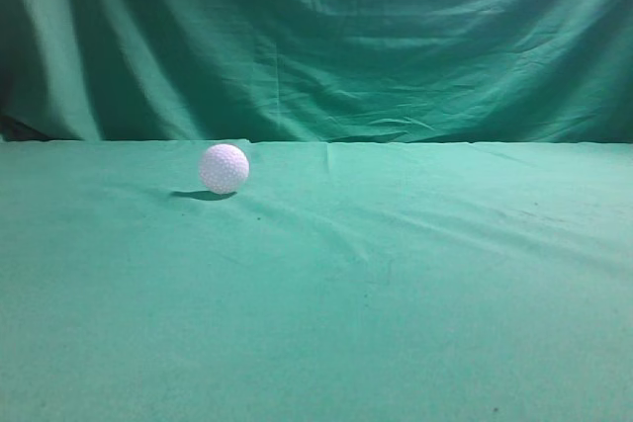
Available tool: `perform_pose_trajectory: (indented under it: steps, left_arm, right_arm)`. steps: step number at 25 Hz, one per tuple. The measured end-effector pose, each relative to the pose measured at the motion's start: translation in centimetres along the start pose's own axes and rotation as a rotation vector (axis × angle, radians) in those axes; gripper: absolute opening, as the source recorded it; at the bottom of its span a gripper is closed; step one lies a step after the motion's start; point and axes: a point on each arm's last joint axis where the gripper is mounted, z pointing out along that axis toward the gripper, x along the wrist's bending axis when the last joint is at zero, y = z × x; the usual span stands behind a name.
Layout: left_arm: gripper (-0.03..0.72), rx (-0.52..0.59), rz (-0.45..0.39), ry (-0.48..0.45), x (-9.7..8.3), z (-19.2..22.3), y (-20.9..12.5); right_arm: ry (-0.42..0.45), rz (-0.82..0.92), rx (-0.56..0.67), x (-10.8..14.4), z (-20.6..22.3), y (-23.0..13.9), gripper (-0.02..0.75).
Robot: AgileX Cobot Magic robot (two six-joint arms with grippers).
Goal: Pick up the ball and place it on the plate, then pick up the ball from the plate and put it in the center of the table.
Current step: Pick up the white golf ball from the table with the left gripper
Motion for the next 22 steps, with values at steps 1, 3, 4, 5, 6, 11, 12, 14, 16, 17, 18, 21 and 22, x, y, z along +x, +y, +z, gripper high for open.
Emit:
perform_pose_trajectory:
  steps: [1,3,4,5,6,11,12,14,16,17,18,21,22]
  left_arm:
    - [0.071,0.000,0.000,0.000,0.00,0.00,0.00]
    - [0.071,0.000,0.000,0.000,0.00,0.00,0.00]
    - [0.071,0.000,0.000,0.000,0.00,0.00,0.00]
    - [0.071,0.000,0.000,0.000,0.00,0.00,0.00]
    - [0.071,0.000,0.000,0.000,0.00,0.00,0.00]
    - [0.071,0.000,0.000,0.000,0.00,0.00,0.00]
    - [0.071,0.000,0.000,0.000,0.00,0.00,0.00]
    - [0.071,0.000,0.000,0.000,0.00,0.00,0.00]
    - [0.071,0.000,0.000,0.000,0.00,0.00,0.00]
    - [0.071,0.000,0.000,0.000,0.00,0.00,0.00]
    - [0.071,0.000,0.000,0.000,0.00,0.00,0.00]
    - [0.071,0.000,0.000,0.000,0.00,0.00,0.00]
    - [0.071,0.000,0.000,0.000,0.00,0.00,0.00]
  right_arm:
    - [0.000,0.000,0.000,0.00,0.00,0.00,0.048]
    - [0.000,0.000,0.000,0.00,0.00,0.00,0.048]
    - [0.000,0.000,0.000,0.00,0.00,0.00,0.048]
    - [0.000,0.000,0.000,0.00,0.00,0.00,0.048]
    - [0.000,0.000,0.000,0.00,0.00,0.00,0.048]
    - [0.000,0.000,0.000,0.00,0.00,0.00,0.048]
    - [0.000,0.000,0.000,0.00,0.00,0.00,0.048]
    - [0.000,0.000,0.000,0.00,0.00,0.00,0.048]
    - [0.000,0.000,0.000,0.00,0.00,0.00,0.048]
    - [0.000,0.000,0.000,0.00,0.00,0.00,0.048]
    - [0.000,0.000,0.000,0.00,0.00,0.00,0.048]
    - [0.000,0.000,0.000,0.00,0.00,0.00,0.048]
    - [0.000,0.000,0.000,0.00,0.00,0.00,0.048]
